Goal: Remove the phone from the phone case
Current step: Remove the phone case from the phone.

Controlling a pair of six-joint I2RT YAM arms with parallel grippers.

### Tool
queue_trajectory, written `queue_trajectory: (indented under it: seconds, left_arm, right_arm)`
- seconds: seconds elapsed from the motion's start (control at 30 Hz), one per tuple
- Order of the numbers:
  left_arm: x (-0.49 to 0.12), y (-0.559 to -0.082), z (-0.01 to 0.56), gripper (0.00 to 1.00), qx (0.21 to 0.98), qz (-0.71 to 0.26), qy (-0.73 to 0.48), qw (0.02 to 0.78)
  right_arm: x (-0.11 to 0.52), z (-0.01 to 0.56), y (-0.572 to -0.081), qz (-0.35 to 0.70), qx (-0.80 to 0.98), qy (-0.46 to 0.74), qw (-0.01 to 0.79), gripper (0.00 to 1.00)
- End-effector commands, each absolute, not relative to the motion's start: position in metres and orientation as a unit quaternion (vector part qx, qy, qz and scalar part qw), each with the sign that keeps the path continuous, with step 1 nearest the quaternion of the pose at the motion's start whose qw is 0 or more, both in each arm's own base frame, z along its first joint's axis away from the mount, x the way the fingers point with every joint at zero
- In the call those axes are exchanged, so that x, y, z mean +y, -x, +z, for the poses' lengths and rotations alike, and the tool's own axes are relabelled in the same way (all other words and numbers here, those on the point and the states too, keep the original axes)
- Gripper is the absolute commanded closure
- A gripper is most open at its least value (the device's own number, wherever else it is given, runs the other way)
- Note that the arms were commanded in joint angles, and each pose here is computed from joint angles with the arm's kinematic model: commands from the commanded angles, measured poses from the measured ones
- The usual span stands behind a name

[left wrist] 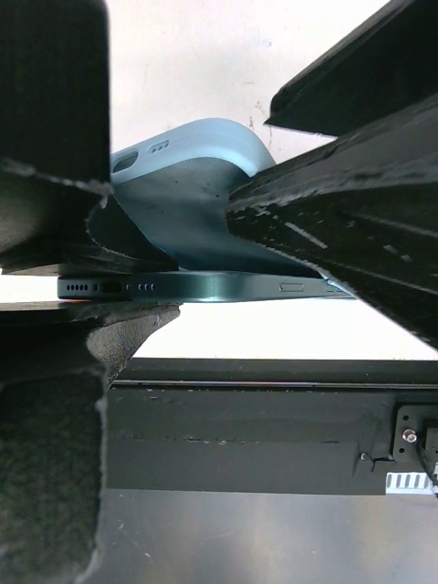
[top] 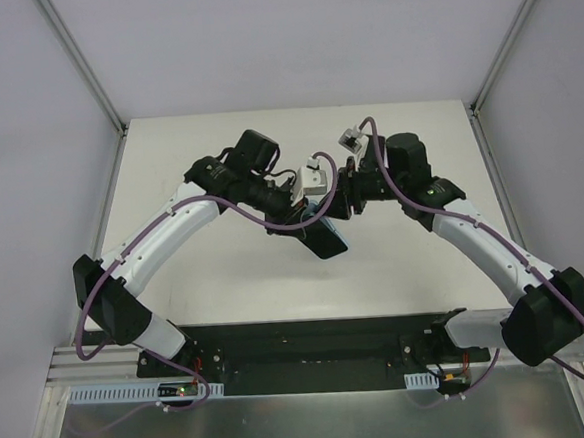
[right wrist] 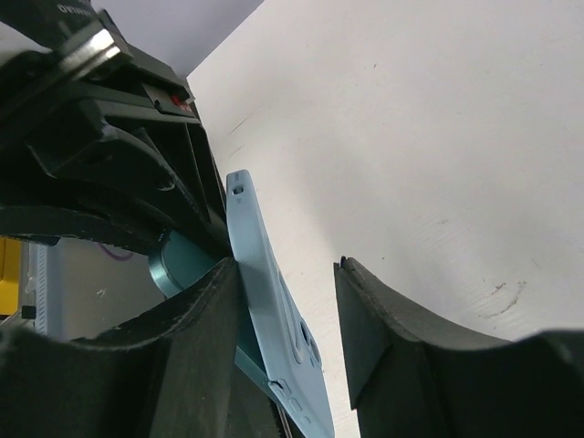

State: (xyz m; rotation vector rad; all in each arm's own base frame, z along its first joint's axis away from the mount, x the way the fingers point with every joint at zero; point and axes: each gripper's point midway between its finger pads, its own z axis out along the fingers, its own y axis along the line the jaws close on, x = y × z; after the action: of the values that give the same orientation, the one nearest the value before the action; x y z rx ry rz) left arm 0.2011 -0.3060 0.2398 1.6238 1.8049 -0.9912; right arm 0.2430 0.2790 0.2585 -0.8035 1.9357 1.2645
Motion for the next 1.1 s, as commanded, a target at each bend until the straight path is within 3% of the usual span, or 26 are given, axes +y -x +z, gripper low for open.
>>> queue_trajectory:
  seconds: [0.0, 0.3, 0.6, 1.07]
  left_arm:
    - [-0.331, -0.197, 0.298, 1.00, 0.587, -0.401, -0.620, 0.332]
    - [-0.332, -0.205, 0.294, 1.00, 0.599, -0.386, -0.617, 0.334]
    - [-0.324, -0.199, 0.279, 1.00, 0.600, -0.381, -0.624, 0.323]
    - [-0.296, -0.176, 0.273, 1.00, 0.610, -0.364, -0.631, 0.311]
  right_arm:
    - [0.279, 0.239, -0.244, 0.467, 0.755, 0.316, 0.336, 0.50]
    - [0.285, 0.244, -0.226, 0.501, 0.733, 0.337, 0.314, 0.50]
    - [0.278, 0.242, -0.238, 0.471, 0.748, 0.325, 0.337, 0.99]
    - [0.217, 0.222, -0.313, 0.361, 0.819, 0.170, 0.412, 1.00]
